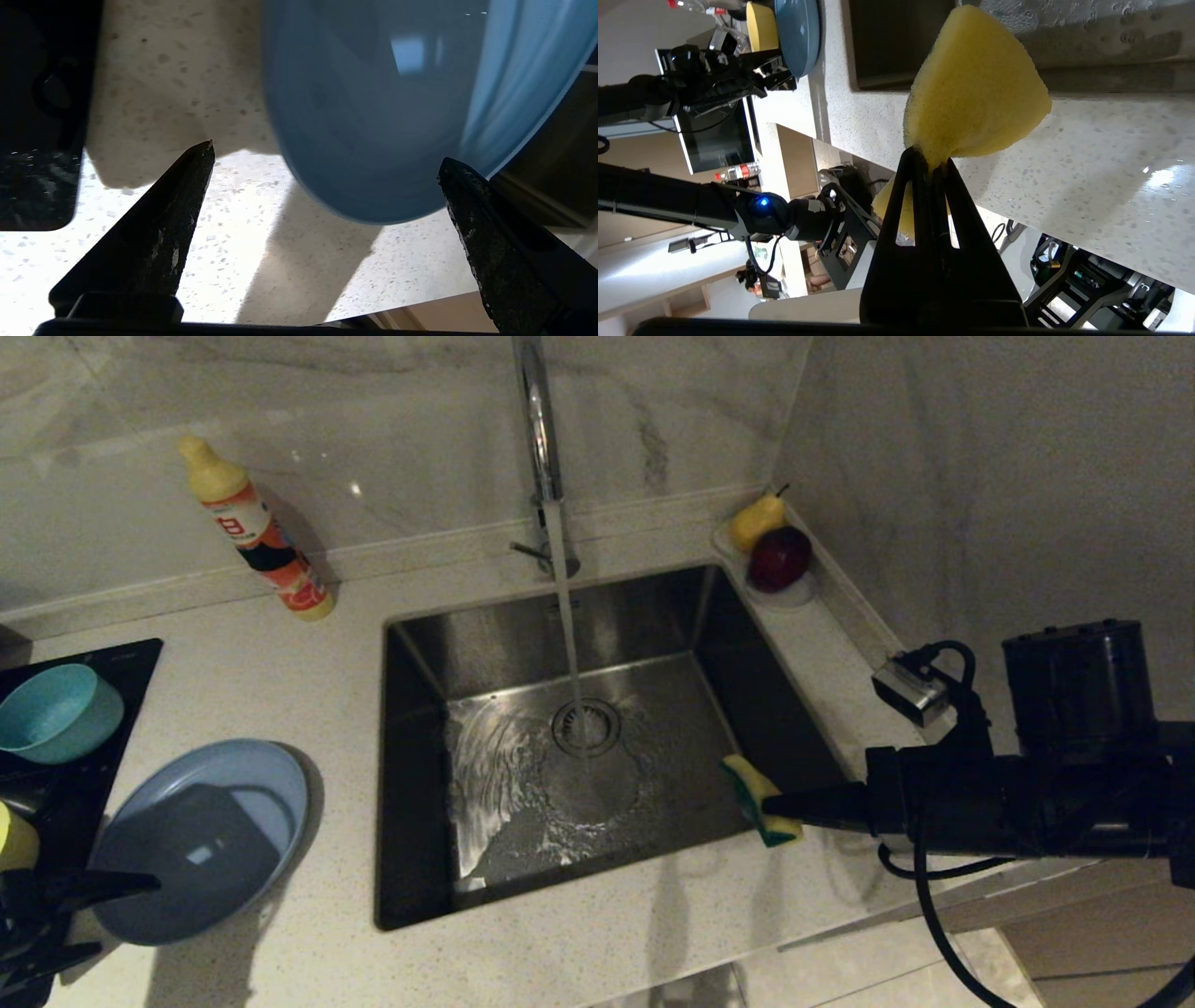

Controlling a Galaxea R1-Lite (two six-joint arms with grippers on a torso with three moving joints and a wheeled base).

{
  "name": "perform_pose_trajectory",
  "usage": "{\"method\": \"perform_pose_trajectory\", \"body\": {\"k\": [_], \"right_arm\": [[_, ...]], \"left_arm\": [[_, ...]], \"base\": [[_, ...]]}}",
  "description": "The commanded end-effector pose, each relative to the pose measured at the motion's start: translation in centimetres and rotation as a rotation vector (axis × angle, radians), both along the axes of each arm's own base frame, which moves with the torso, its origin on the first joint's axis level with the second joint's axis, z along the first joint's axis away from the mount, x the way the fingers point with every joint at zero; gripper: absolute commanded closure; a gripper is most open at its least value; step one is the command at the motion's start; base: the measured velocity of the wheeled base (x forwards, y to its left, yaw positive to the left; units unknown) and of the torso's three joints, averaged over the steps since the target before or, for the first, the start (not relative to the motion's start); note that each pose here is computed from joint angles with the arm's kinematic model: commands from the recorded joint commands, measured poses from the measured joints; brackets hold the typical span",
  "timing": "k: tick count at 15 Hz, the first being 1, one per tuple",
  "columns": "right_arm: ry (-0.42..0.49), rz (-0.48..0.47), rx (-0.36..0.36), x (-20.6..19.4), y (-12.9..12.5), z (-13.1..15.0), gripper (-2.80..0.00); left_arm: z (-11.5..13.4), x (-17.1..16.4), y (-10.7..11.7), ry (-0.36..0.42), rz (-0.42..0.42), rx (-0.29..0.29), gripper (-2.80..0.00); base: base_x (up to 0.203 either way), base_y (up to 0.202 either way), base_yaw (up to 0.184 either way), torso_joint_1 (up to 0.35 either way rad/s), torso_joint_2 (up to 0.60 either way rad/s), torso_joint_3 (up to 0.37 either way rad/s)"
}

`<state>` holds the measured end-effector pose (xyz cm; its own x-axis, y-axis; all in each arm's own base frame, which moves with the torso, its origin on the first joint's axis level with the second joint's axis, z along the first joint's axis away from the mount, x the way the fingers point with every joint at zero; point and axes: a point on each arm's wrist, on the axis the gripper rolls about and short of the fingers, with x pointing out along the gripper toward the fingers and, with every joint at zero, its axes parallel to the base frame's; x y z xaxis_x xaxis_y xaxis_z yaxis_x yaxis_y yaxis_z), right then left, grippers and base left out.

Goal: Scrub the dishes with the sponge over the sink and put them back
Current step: Wash the plate

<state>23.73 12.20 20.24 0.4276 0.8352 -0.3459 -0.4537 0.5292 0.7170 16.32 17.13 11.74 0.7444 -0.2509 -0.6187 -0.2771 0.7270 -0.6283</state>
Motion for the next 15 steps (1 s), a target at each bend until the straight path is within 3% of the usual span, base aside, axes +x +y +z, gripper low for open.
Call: {"method": "perform_pose_trajectory", "body": {"k": [1, 8, 9, 15], "right_arm": [[-0.001, -0.004, 0.005, 0.04, -0.17, 0.08, 0.00], [0.008, -0.003, 0.001, 0.04, -0.17, -0.17, 0.00], [0.008, -0.003, 0.001, 0.00, -0.19, -0.18, 0.00], [0.012, -0.011, 0.000, 0.11, -0.41, -0.29, 0.00]], "left_arm": [[0.04, -0.01, -0.04, -0.006, -0.005, 0.000, -2.80], [-0.62, 0.35, 0.42, 0.006, -0.001, 0.004, -2.80], [-0.87, 0.40, 0.49, 0.024, 0.005, 0.005, 0.00], [-0.64, 0.64, 0.79, 0.045, 0.019, 0.037, 0.00]], "base": [[0.000, 0.000, 0.000, 0.000, 0.00, 0.000], [0.000, 0.000, 0.000, 0.000, 0.00, 0.000], [0.000, 0.000, 0.000, 0.000, 0.00, 0.000], [0.000, 0.000, 0.000, 0.000, 0.00, 0.000]]}}
